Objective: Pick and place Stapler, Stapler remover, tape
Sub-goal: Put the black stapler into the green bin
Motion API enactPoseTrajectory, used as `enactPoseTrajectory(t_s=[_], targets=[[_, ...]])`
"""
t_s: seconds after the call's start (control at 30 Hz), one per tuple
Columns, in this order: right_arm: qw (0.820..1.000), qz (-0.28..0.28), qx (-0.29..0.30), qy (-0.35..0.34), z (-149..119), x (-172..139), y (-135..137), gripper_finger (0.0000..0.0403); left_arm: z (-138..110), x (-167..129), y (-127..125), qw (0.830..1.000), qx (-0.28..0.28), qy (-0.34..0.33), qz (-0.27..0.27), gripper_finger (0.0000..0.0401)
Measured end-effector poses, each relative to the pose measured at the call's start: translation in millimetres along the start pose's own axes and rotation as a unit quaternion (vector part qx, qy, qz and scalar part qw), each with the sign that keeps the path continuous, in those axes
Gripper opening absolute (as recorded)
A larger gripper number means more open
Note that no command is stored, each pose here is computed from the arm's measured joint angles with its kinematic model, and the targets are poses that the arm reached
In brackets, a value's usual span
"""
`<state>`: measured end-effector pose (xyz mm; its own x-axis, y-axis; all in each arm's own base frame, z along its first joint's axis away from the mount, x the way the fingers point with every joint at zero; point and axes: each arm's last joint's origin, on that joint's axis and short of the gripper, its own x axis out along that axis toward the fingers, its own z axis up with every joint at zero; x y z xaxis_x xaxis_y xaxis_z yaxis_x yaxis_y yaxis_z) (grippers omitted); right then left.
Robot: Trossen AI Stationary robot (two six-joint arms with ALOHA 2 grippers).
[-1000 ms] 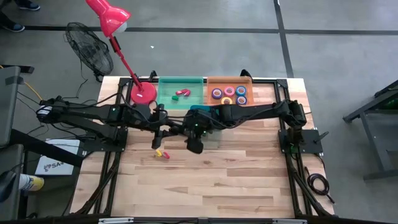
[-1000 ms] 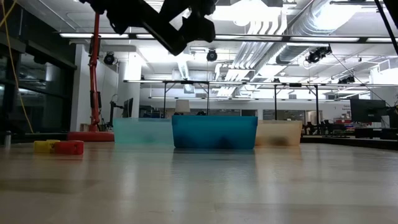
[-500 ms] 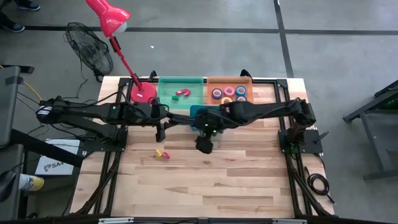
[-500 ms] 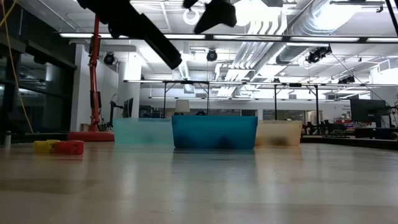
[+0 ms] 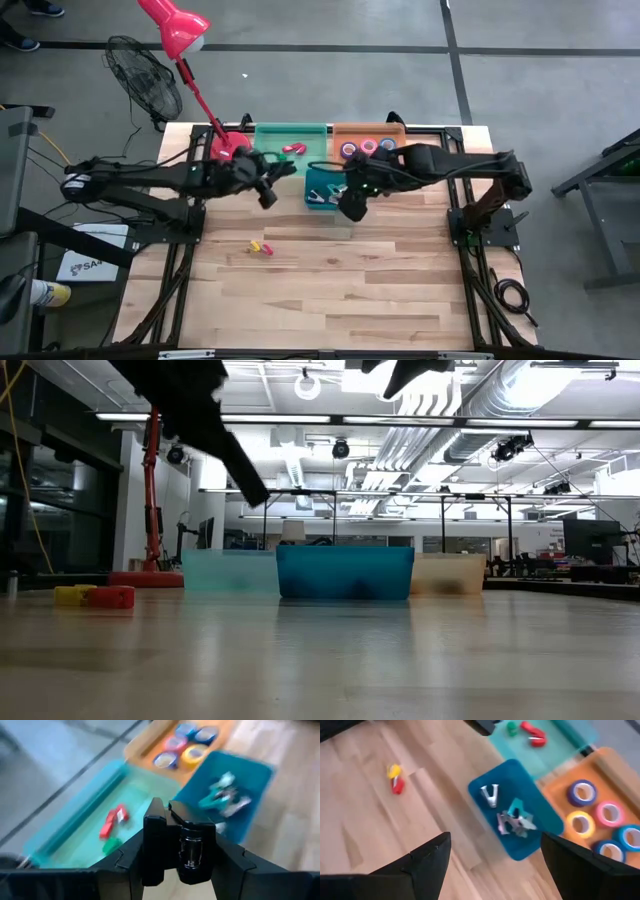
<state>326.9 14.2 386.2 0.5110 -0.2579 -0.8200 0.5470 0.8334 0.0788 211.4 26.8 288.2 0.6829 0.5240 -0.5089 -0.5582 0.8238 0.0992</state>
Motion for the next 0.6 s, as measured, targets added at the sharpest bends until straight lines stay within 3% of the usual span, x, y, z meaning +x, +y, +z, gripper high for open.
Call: enactPoseTrajectory(t_s=[0.3, 0.6], targets=[[1.0, -0.028, 0.01, -0.004, -2.2, -4.8, -5.0, 0.0298, -1.5, 59.2, 35.4, 0.998, -0.032, 0.059, 0.011, 0.0156], [0.999, -0.036, 0.01, -0.005, -2.6, -4.8, -6.0, 0.0298, -13.4, 109.6, 79.1, 0.989, -0.114, 0.097, 0.004, 0.0156]])
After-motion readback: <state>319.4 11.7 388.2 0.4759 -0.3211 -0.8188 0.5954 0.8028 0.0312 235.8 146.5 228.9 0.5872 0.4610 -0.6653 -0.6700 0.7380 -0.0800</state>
